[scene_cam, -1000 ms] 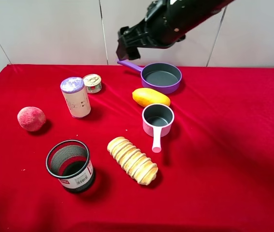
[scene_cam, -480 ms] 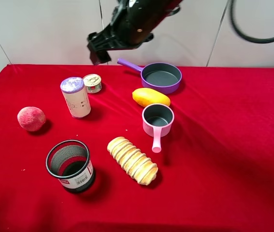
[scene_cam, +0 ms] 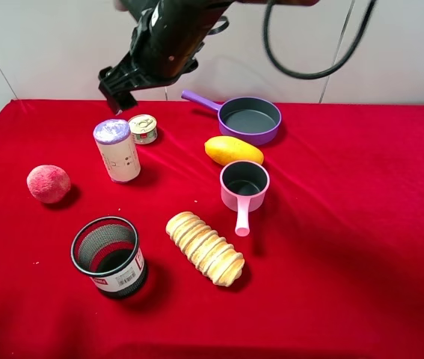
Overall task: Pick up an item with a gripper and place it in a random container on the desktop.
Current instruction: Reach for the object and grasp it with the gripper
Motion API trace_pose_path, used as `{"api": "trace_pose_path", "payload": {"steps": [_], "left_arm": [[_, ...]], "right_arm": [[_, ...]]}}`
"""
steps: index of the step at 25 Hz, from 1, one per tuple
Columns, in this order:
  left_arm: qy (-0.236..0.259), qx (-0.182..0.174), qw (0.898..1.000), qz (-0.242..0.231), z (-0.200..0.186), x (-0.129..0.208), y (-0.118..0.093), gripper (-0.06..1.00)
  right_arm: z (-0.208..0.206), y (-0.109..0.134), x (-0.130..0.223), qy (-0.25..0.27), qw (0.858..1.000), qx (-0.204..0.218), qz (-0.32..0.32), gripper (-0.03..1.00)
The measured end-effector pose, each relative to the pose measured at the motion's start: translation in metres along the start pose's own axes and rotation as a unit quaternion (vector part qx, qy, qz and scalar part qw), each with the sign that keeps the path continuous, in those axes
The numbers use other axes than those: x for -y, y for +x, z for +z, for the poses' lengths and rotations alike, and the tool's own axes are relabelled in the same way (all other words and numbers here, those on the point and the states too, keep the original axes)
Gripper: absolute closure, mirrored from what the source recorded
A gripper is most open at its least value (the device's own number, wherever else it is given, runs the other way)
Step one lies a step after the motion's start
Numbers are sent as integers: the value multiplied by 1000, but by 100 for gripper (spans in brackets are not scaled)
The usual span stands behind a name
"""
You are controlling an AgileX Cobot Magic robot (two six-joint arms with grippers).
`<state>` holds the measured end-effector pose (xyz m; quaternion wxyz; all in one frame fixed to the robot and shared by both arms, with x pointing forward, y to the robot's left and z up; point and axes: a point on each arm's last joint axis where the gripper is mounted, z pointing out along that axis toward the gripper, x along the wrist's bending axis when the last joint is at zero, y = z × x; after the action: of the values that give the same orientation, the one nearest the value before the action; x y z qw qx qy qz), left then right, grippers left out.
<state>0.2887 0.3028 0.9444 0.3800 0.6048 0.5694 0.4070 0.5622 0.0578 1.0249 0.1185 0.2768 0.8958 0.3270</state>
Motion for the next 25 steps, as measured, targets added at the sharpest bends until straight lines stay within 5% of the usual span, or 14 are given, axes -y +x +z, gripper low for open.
{"api": "trace_pose_path", "payload": {"steps": [12,25], "left_arm": [[0,0,1000,0,0,0,0,4],[0,0,1000,0,0,0,0,4]], "right_arm": [[40,27,-13,7,999,-36,-34,28],[75,30,-10,11,997,-50,-62,28]]}}
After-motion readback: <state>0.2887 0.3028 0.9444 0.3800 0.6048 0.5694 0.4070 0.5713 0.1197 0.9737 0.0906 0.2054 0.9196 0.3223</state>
